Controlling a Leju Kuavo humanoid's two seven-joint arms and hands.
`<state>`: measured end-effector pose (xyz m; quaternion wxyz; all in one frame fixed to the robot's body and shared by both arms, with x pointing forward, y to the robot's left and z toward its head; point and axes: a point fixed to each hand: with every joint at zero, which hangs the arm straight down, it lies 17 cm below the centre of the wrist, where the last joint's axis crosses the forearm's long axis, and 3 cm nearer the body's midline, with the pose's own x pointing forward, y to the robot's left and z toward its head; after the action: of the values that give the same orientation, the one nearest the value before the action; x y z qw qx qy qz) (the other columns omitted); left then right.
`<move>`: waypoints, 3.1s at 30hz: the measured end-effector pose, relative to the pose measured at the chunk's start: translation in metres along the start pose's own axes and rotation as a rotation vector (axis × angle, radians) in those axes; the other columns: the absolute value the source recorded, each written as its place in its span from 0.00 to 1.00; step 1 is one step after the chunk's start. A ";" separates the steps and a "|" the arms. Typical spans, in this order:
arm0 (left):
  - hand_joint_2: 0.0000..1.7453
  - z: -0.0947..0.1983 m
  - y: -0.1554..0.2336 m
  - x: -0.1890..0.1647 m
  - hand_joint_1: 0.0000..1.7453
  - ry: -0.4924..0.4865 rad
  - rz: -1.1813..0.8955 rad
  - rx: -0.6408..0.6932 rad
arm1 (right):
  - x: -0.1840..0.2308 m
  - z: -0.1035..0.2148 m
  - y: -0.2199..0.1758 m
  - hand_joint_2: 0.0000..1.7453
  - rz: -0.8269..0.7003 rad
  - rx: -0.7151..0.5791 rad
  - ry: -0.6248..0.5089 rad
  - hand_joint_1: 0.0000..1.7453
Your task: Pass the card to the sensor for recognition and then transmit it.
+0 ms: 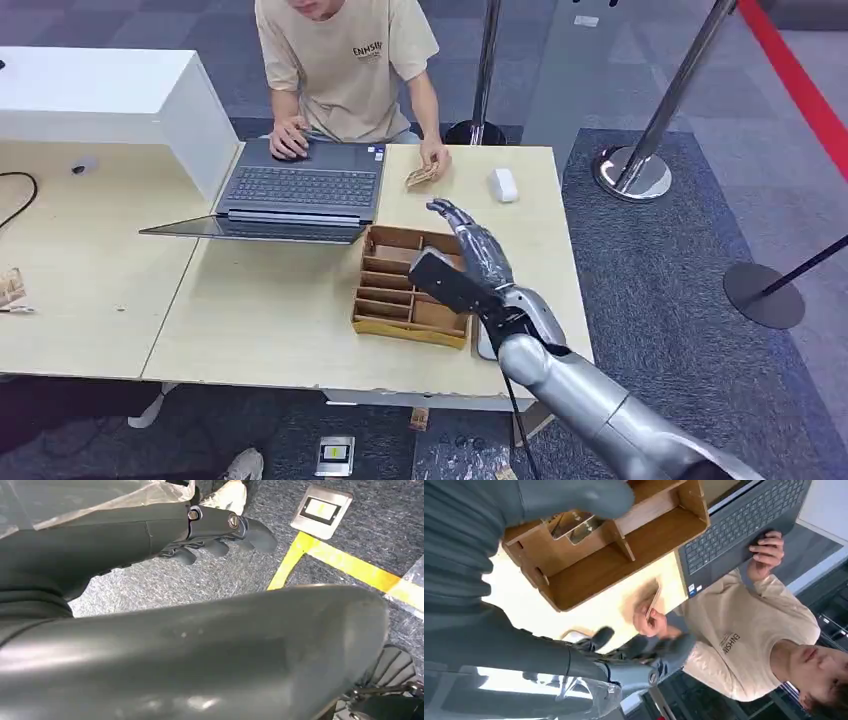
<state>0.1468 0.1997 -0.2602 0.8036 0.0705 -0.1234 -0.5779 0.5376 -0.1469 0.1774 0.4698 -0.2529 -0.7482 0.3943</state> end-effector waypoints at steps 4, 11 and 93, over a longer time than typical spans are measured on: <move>0.00 0.000 0.000 0.000 0.00 0.000 0.000 0.000 | 0.001 0.001 0.002 1.00 0.000 0.003 -0.002 0.26; 0.00 0.000 0.000 0.000 0.00 0.000 -0.002 0.001 | 0.005 0.002 0.007 1.00 0.004 0.013 -0.015 0.26; 0.00 0.000 0.007 0.003 0.00 -0.009 -0.003 0.004 | -0.045 0.019 0.064 1.00 0.142 0.178 0.065 1.00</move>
<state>0.1542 0.1989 -0.2583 0.8020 0.0695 -0.1281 -0.5793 0.5403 -0.1516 0.0968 0.4852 -0.2754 -0.6747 0.4832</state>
